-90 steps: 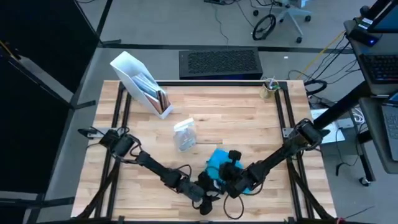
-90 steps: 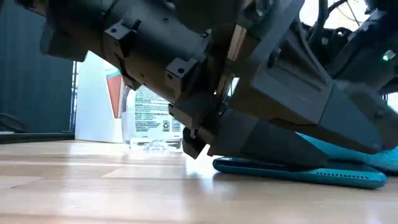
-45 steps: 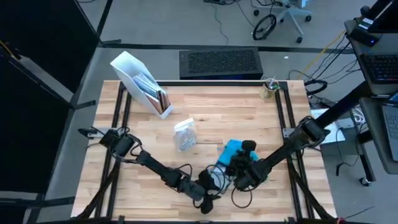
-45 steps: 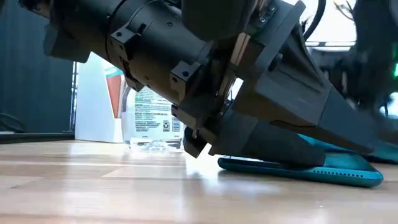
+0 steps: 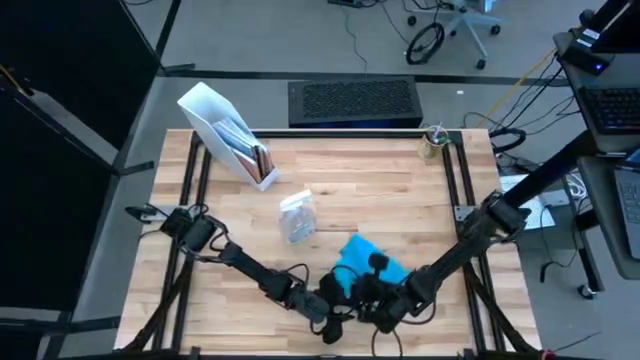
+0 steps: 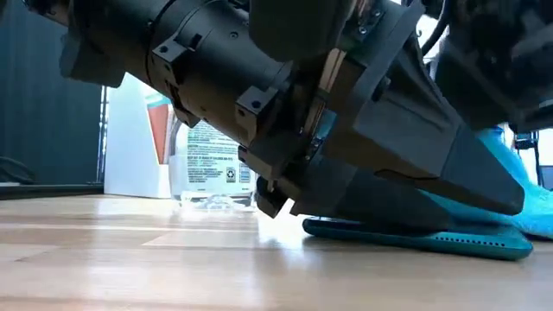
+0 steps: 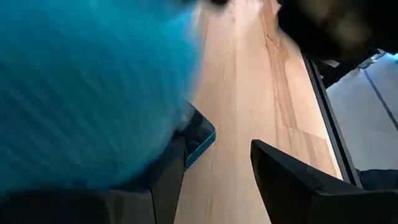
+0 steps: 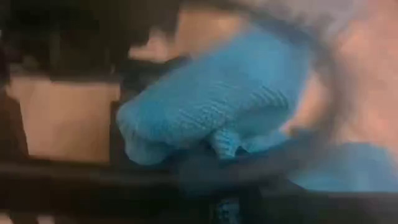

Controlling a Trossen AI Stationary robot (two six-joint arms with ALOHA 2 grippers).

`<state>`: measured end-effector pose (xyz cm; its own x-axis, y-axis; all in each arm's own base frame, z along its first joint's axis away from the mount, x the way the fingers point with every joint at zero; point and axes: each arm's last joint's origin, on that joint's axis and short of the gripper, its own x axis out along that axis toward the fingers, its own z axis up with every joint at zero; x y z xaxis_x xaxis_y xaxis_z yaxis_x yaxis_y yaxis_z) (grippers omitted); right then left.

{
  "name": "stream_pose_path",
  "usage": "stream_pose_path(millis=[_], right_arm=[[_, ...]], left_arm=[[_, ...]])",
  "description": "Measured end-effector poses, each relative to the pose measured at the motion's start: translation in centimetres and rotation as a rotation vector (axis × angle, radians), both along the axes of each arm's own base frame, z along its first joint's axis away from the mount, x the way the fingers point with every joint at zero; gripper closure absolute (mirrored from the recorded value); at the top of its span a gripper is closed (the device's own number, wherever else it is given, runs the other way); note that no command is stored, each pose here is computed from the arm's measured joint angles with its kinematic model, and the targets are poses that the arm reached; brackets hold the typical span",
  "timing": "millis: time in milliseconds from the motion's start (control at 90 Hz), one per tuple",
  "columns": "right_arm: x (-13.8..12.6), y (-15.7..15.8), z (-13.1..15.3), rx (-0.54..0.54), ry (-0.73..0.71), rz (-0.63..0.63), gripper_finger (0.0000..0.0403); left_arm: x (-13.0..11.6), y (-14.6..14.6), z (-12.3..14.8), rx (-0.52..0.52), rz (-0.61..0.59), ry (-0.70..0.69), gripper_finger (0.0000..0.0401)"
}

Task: Apply microfiber cloth
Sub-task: Wipe the blue tablet with a blue microfiber cloth

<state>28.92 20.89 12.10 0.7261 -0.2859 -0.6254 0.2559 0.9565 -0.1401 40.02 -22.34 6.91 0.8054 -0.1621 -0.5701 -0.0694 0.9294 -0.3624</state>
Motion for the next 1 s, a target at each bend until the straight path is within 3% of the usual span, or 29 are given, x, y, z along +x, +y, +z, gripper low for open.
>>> stream_pose_path(millis=[256, 656, 833, 1000], right_arm=[[-0.3, -1.3, -3.0, -0.157, 0.168, -0.025, 0.0403], [-4.3, -4.1, -1.8, -0.408, 0.477, -0.111, 0.0403], [-5.8, -4.6, -0.6, -0.394, 0.595, -0.191, 0.0403], [-5.3, -2.6, 4.2, -0.287, 0.385, -0.185, 0.0403]], left_arm=[[0.0, 0.0, 0.0, 0.001, 0.003, -0.001, 0.0226], [0.0, 0.0, 0.0, 0.005, 0.006, -0.002, 0.0226], [0.0, 0.0, 0.0, 0.004, 0.006, -0.002, 0.0226], [0.0, 0.0, 0.0, 0.004, 0.006, -0.002, 0.0226]])
